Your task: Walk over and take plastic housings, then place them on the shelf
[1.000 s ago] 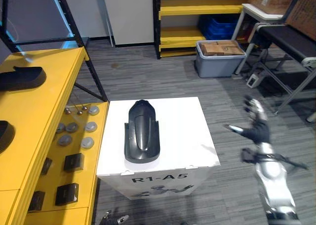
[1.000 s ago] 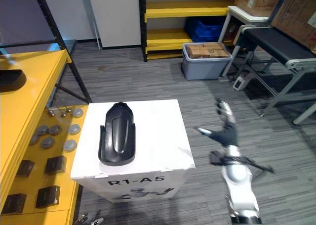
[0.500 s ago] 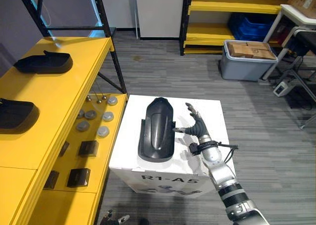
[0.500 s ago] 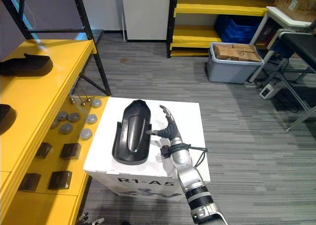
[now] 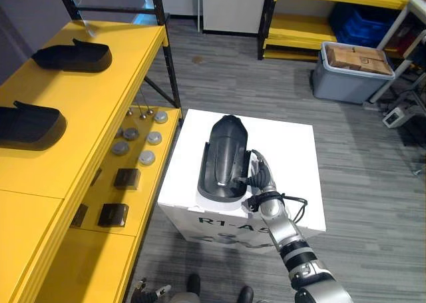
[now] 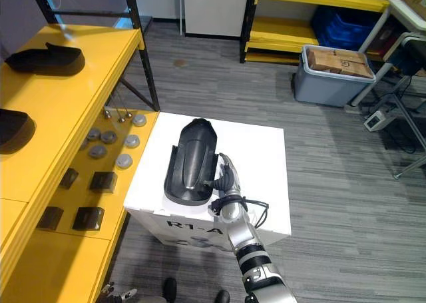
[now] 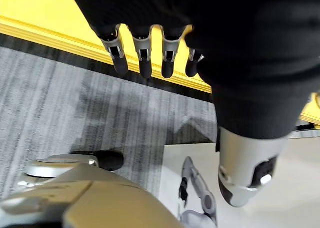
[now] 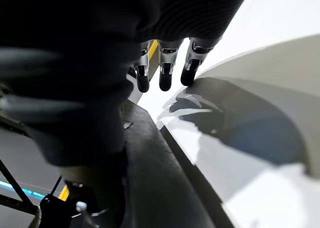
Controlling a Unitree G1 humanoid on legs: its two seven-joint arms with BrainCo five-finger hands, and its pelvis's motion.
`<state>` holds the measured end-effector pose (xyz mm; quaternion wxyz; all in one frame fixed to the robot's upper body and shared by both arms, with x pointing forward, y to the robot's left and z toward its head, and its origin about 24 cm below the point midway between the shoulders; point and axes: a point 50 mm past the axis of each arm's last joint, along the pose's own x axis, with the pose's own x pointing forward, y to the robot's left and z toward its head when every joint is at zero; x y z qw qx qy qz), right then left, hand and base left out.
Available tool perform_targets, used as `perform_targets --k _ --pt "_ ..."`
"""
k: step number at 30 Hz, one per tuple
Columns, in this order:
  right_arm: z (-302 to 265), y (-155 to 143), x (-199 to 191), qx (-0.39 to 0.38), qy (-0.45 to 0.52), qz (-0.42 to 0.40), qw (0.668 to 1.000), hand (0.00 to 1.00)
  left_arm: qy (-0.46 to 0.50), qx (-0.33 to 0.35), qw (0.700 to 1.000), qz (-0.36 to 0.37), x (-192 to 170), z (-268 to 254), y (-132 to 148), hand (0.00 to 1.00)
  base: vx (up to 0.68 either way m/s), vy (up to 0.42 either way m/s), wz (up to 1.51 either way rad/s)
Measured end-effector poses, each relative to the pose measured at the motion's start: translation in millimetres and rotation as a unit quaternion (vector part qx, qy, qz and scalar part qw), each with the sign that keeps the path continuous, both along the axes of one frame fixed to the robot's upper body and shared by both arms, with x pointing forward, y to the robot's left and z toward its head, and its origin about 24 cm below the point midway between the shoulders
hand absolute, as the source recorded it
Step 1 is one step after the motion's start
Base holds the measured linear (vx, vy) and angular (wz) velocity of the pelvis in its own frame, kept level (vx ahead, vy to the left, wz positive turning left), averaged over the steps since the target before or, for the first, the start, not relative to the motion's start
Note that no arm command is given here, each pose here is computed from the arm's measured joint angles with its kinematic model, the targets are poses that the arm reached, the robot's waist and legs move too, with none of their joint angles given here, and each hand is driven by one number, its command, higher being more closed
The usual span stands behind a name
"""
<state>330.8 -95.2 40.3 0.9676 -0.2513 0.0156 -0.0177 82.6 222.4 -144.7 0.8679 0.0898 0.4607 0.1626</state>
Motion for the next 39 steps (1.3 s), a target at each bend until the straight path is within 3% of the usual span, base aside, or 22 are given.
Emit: perform_targets --k 6,7,15,26,39 --pt "14.6 5.0 18.9 -0.037 -0.011 -0.005 0.999 0.00 -0.008 0.010 1.000 0.000 8.8 2.2 2.5 0.00 0.01 -0.003 0.03" --pt "18.5 3.4 23.1 -0.041 -0.014 -0.012 0.999 1.00 -0.014 0.012 1.000 0.000 14.0 3.5 2.7 0.00 0.03 -0.004 0.09" --pt "50.2 -10.1 46.7 -0.040 -0.043 -0.056 0.997 1.00 -0.032 0.014 0.999 0.010 27.1 7.2 4.4 0.00 0.00 0.010 -0.01" --pt "59.8 -14.1 51.3 -0.026 -0.048 -0.049 0.997 1.00 -0.036 0.016 0.999 0.008 30.7 8.6 6.5 0.00 0.00 0.006 -0.03" --pt "42.9 -31.3 18.6 0.020 -0.065 -0.067 0.995 1.00 -0.034 0.009 0.999 0.030 25.6 7.2 7.1 0.00 0.00 0.009 0.02"
